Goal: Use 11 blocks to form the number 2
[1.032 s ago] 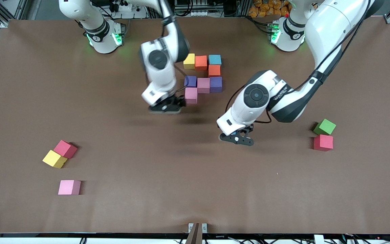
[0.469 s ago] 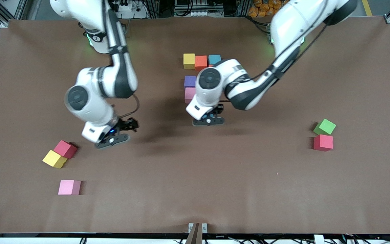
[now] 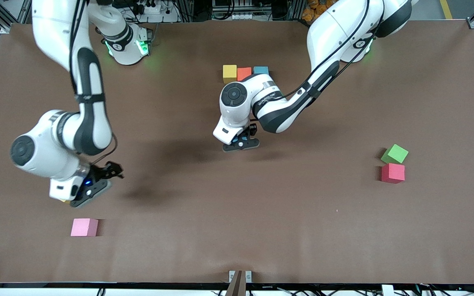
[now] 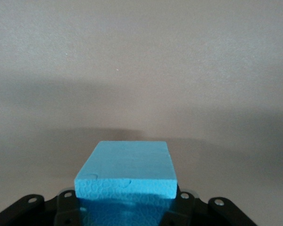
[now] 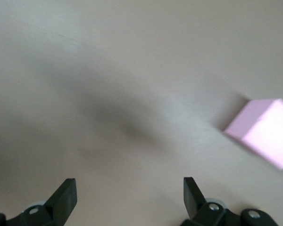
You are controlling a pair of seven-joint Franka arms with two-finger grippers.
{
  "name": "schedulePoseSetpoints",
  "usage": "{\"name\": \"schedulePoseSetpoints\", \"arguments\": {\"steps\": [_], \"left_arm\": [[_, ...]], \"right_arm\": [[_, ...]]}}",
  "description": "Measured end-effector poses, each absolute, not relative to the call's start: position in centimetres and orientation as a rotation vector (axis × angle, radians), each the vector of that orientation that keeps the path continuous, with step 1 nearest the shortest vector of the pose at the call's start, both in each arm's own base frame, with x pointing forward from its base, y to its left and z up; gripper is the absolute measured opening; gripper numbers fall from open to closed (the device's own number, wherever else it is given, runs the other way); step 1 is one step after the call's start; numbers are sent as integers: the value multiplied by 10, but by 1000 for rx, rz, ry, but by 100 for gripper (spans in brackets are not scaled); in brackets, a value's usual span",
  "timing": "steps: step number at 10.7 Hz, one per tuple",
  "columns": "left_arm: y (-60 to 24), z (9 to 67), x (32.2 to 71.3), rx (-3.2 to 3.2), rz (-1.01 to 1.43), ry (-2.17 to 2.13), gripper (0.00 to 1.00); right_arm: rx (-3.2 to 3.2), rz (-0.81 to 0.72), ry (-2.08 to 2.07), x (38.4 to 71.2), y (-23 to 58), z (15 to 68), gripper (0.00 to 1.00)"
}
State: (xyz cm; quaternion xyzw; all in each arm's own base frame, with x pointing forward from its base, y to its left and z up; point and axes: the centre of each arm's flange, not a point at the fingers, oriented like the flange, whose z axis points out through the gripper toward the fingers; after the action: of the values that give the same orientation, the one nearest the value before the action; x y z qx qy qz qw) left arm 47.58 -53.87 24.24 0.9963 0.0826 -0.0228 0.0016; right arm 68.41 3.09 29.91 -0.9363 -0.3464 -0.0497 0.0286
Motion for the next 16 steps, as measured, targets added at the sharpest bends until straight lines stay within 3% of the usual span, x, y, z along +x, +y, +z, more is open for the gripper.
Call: {"name": "schedulePoseSetpoints", "arguments": {"steps": [3, 7, 12, 16], "left_arm": [[-546, 235, 467, 3134, -86, 234, 60], [-560, 233, 449, 3157, -47, 44, 60], [-564, 223, 442, 3171, -40, -107, 60], [-568, 213, 435, 3177, -59, -124, 60]], "right_arm": [[-2773, -285, -1529, 726, -14, 273, 100], [-2568, -325, -1839, 754, -87, 218, 100], [-2392, -395, -2130, 781, -50, 225, 100], [-2341, -403, -2209, 785, -46, 212, 100]]}}
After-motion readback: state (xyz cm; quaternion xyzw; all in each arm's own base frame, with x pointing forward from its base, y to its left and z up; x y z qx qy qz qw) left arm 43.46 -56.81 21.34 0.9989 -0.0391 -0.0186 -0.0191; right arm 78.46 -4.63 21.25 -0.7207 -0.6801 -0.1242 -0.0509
